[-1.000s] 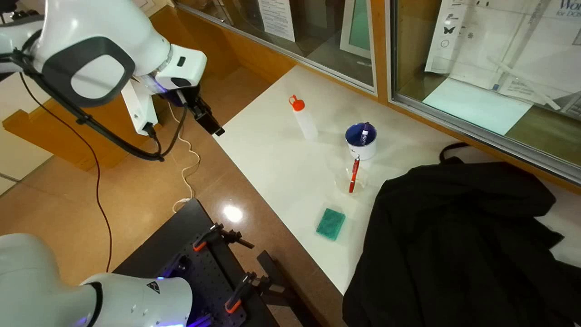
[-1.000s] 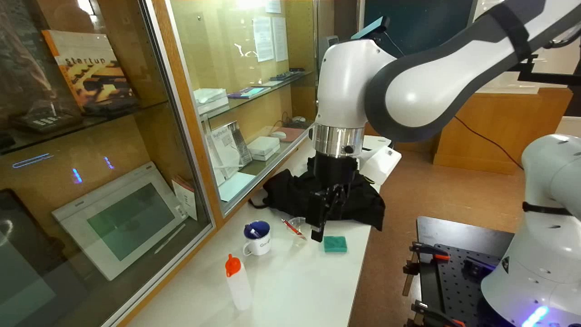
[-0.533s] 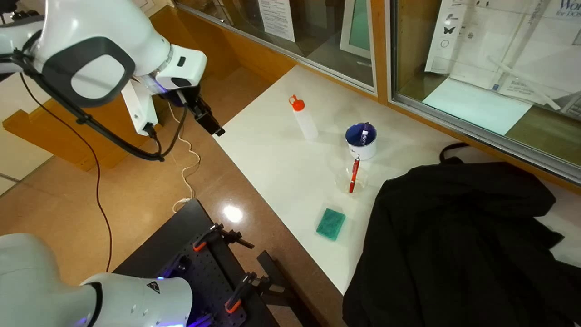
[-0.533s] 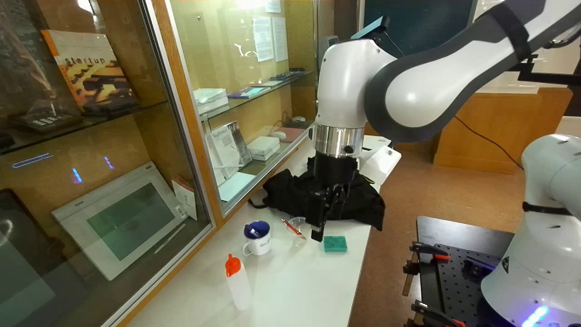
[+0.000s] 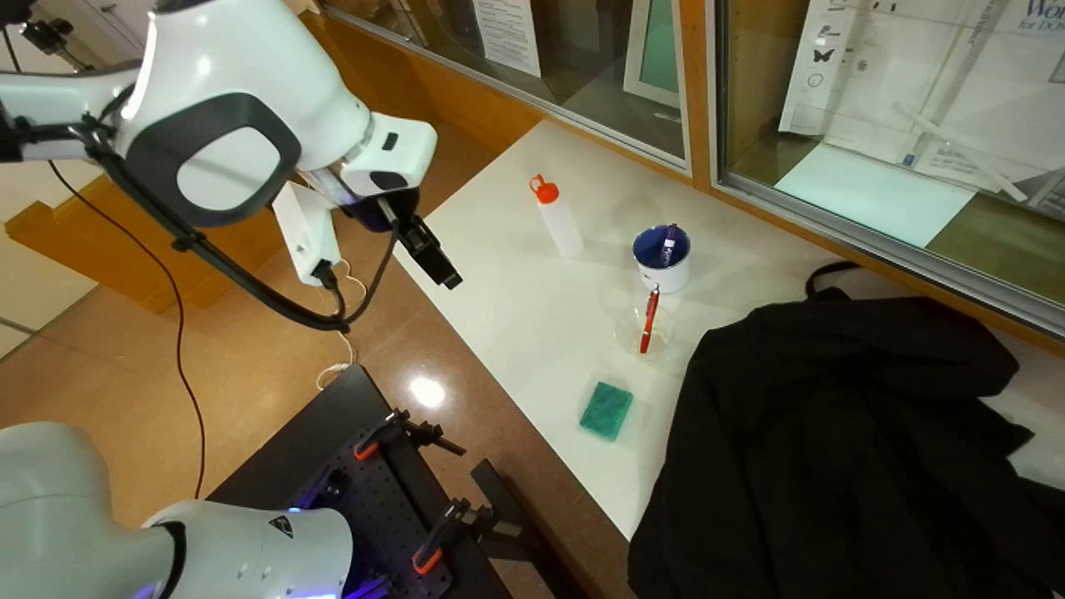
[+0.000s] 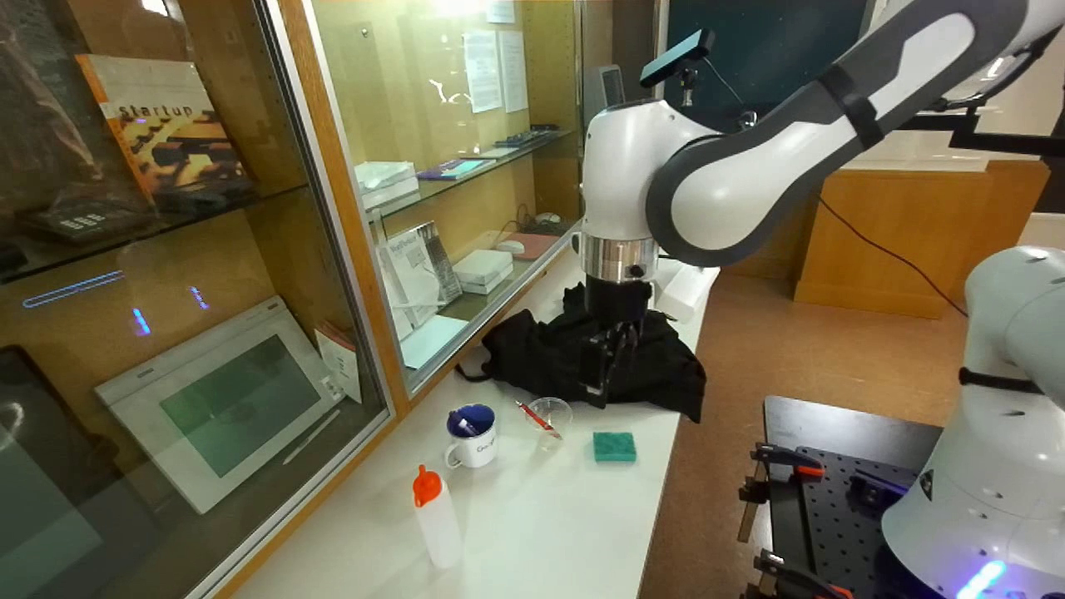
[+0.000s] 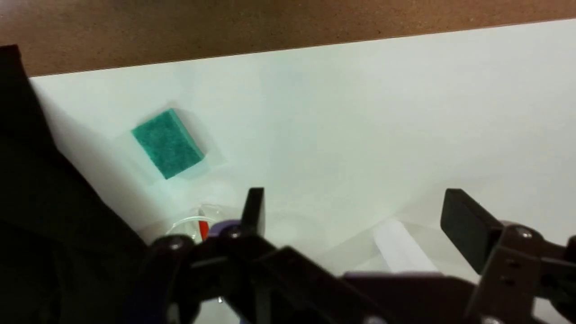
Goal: Wipe the counter with the sponge
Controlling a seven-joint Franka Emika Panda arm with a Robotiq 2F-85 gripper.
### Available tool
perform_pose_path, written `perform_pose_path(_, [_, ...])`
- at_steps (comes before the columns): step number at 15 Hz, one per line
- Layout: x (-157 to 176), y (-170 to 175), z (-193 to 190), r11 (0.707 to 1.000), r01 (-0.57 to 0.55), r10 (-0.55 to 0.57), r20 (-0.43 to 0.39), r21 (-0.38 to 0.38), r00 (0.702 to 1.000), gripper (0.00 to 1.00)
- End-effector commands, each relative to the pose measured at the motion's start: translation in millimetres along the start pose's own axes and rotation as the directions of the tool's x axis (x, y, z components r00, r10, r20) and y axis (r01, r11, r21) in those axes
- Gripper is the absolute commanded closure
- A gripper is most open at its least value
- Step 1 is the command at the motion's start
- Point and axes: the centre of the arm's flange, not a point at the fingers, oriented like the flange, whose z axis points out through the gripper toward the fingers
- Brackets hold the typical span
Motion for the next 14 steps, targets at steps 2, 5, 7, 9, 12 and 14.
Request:
perform_pose_path(2, [11.0, 64.6, 32.1, 0.996, 0.086, -0.086, -0.017, -0.034, 0.996, 0.00])
perform_pose_path(5, [14.1, 107.4, 53.0, 0.988, 0.140, -0.144, -0.051, -0.069, 0.988, 0.00])
perform_pose_path(7, [13.3, 130.1, 67.4, 0.986, 0.154, -0.157, -0.056, -0.068, 0.986, 0.00])
perform_pose_path(9, [10.3, 144.0, 74.4, 0.985, 0.148, -0.150, -0.017, -0.094, 0.989, 0.00])
perform_pose_path(12, [9.1, 143.6, 74.3, 0.988, 0.132, -0.133, -0.004, -0.079, 0.991, 0.00])
perform_pose_path(14, [9.1, 143.6, 75.0, 0.988, 0.133, -0.133, -0.002, -0.080, 0.991, 0.00])
